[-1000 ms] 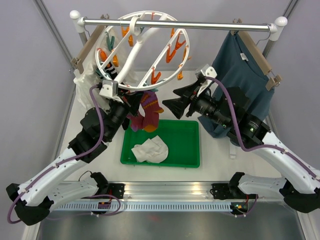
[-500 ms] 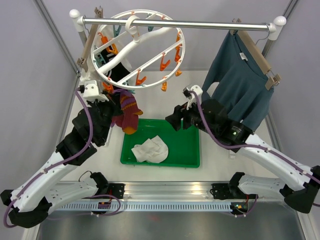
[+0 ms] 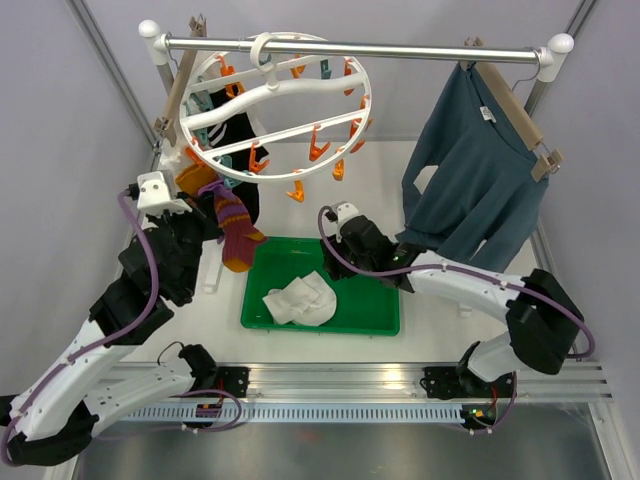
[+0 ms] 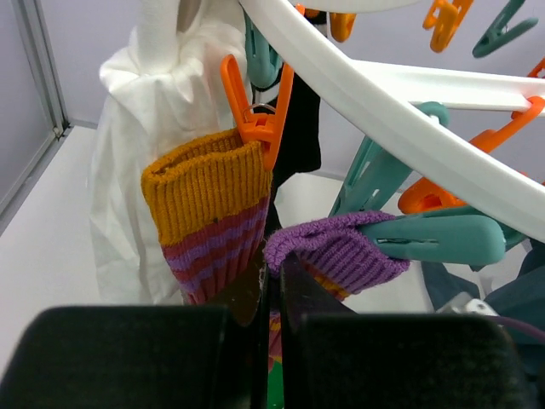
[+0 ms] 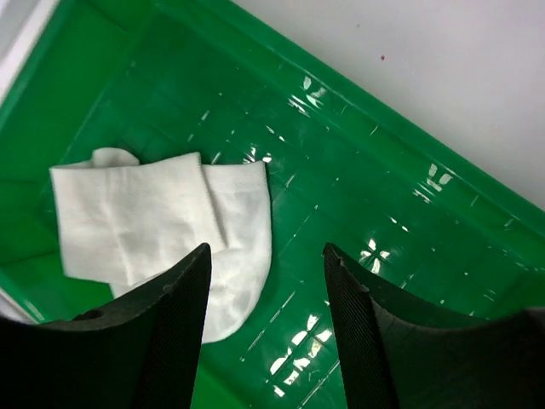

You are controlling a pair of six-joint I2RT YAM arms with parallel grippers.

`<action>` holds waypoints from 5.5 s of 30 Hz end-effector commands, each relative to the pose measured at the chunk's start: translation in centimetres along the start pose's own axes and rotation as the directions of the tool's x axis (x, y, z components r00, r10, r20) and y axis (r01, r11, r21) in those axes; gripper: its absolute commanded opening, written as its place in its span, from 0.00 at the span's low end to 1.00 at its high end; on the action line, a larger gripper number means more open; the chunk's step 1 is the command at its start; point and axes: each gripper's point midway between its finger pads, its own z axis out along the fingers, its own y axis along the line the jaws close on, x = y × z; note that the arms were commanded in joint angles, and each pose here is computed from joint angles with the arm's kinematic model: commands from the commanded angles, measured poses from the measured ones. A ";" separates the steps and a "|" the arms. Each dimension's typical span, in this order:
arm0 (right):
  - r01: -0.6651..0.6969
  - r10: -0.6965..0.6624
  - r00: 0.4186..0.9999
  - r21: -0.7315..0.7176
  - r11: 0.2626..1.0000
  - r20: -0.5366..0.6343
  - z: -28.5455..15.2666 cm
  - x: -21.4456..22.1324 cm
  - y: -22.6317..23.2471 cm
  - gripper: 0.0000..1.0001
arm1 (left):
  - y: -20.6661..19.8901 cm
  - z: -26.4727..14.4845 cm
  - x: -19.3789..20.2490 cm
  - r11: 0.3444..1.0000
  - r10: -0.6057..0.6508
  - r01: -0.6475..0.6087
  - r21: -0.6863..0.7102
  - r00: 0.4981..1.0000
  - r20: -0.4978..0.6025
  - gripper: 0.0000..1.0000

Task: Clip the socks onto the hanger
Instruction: Pick up the sock from the bin.

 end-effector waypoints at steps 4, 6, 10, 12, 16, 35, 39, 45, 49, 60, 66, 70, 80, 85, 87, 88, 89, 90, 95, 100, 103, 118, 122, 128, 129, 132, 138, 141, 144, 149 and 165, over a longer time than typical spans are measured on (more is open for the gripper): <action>0.009 -0.008 1.000 0.017 1.000 -0.018 4.3 0.1 0.4 0.59 | 0.5 -0.4 -0.7 1.000 0.025 -0.025 0.001 1.000 0.015 0.02; -0.009 0.009 0.999 -0.004 1.000 -0.050 5.3 1.2 0.7 0.58 | 0.1 -0.2 -1.0 1.000 0.029 -0.030 0.009 0.999 0.017 0.02; -0.035 0.034 0.998 -0.025 0.999 -0.061 6.8 2.2 1.1 0.57 | -0.4 -0.4 -1.9 0.999 0.027 -0.029 0.039 0.999 0.031 0.02; -0.044 0.042 0.997 -0.026 0.999 -0.065 7.2 2.7 1.0 0.57 | -0.6 -0.5 -2.1 0.998 0.007 -0.009 0.056 0.999 0.037 0.02; -0.031 0.030 0.998 -0.029 0.999 -0.059 7.6 2.5 1.3 0.56 | -1.0 -0.5 -1.7 0.997 -0.030 0.028 0.071 0.999 0.019 0.02; 0.046 -0.034 0.993 0.104 0.994 -0.115 9.8 6.7 1.0 0.47 | -1.9 -0.7 1.3 0.989 -0.085 0.091 0.114 0.995 -0.052 0.02; 0.051 -0.036 0.992 0.115 0.992 -0.123 10.4 7.2 1.1 0.44 | -1.9 -0.9 0.7 0.988 -0.080 0.084 0.129 0.996 -0.037 0.02; 0.043 -0.028 0.994 0.145 0.989 -0.102 9.9 6.9 0.9 0.17 | -2.2 -1.2 0.1 0.983 -0.077 0.080 0.165 0.997 -0.025 0.02; 0.030 -0.024 0.999 0.197 0.980 -0.033 8.0 4.9 0.1 0.01 | -2.9 -1.4 -0.1 0.976 -0.074 0.078 0.203 0.997 -0.025 0.02; -0.051 -0.014 0.962 0.231 0.972 0.272 -1.6 -4.3 -0.6 0.00 | -6.2 -1.8 -1.2 0.927 -0.078 0.073 0.367 0.997 -0.003 0.05; -0.053 -0.031 0.924 0.208 0.977 0.380 -6.3 -7.5 -0.5 0.00 | -7.8 -2.5 -2.3 0.887 -0.101 0.077 0.455 0.994 0.029 0.08; -0.055 -0.034 0.891 0.182 0.982 0.452 -9.3 -9.4 -0.4 0.00 | -8.9 -3.3 -3.2 0.846 -0.112 0.067 0.528 0.992 0.053 0.10; -0.014 -0.030 0.809 0.070 0.997 0.587 -16.4 -13.3 1.2 0.00 | -12.5 -6.0 -4.0 0.689 -0.119 0.020 0.725 0.989 0.086 0.13; 0.031 -0.026 0.788 0.003 1.000 0.616 -18.3 -14.2 2.4 0.00 | -13.3 -7.2 -4.0 0.628 -0.118 0.004 0.778 0.989 0.091 0.16; 0.037 -0.024 0.777 -0.008 0.999 0.630 -19.1 -14.7 2.6 0.00 | -13.3 -7.2 -3.6 0.623 -0.110 0.001 0.782 0.990 0.086 0.18; 0.045 -0.030 0.779 -0.009 0.999 0.627 -19.3 -14.7 2.7 0.00 | -13.3 -7.3 -3.7 0.624 -0.115 0.004 0.782 0.990 0.086 0.19; 0.060 -0.042 0.779 -0.007 0.998 0.626 -19.4 -14.9 2.8 0.00 | -13.1 -7.2 -3.3 0.630 -0.106 0.005 0.777 0.991 0.079 0.19; 0.073 -0.043 0.776 -0.021 0.997 0.630 -19.9 -15.2 3.2 0.00 | -13.0 -7.1 -2.8 0.631 -0.097 0.005 0.775 0.993 0.072 0.19; 0.105 -0.043 0.753 -0.056 0.993 0.657 -21.5 -16.4 4.1 0.00 | -12.8 -7.3 -1.7 0.626 -0.089 0.006 0.780 0.994 0.064 0.26; 0.144 -0.067 0.742 -0.060 0.988 0.667 -22.9 -17.2 4.4 0.00 | -14.4 -10.0 -0.8 0.472 -0.052 -0.029 0.881 0.997 0.061 0.33; 0.188 -0.082 0.722 -0.081 0.979 0.687 -24.2 -17.6 5.0 0.00 | -15.5 -10.7 -1.1 0.406 -0.067 -0.045 0.913 0.995 0.078 0.38; 0.256 -0.010 0.643 -0.202 0.945 0.766 -29.5 -19.4 7.0 0.00 | -19.2 -10.0 0.5 0.298 -0.088 0.011 0.954 0.996 0.016 0.46; 0.257 0.011 0.636 -0.225 0.940 0.772 -29.9 -19.6 7.4 0.00 | -20.1 -10.0 0.9 0.266 -0.087 0.028 0.963 0.996 -0.005 0.46; 0.255 0.028 0.628 -0.240 0.937 0.778 -30.2 -19.9 7.6 0.00 | -21.0 -9.6 1.1 0.250 -0.095 0.052 0.967 0.995 -0.029 0.46; 0.254 0.030 0.627 -0.241 0.937 0.779 -30.2 -19.9 7.6 0.00 | -21.1 -9.6 1.1 0.247 -0.099 0.052 0.968 0.995 -0.028 0.46; 0.258 0.034 0.626 -0.248 0.934 0.779 -30.4 -20.0 7.8 0.00 | -21.3 -9.4 1.4 0.245 -0.099 0.060 0.968 0.994 -0.036 0.47; 0.271 0.048 0.627 -0.274 0.923 0.778 -30.5 -20.1 8.4 0.00 | -21.8 -9.2 1.3 0.234 -0.118 0.075 0.969 0.992 -0.048 0.49; 0.274 0.053 0.625 -0.282 0.919 0.779 -30.7 -20.3 8.6 0.00 | -22.1 -9.0 1.4 0.232 -0.124 0.088 0.969 0.990 -0.060 0.51; 0.277 0.055 0.621 -0.285 0.918 0.782 -31.0 -20.3 8.7 0.00 | -22.2 -8.8 1.6 0.237 -0.123 0.095 0.967 0.990 -0.067 0.51; 0.282 0.063 0.609 -0.290 0.914 0.791 -31.9 -20.5 8.6 0.00 | -21.7 -8.8 1.4 0.253 -0.139 0.088 0.963 0.989 -0.054 0.52; 0.300 0.070 0.609 -0.311 0.902 0.790 -32.3 -20.4 9.1 0.00 | -21.6 -9.3 0.2 0.237 -0.193 0.127 0.963 0.978 -0.081 0.68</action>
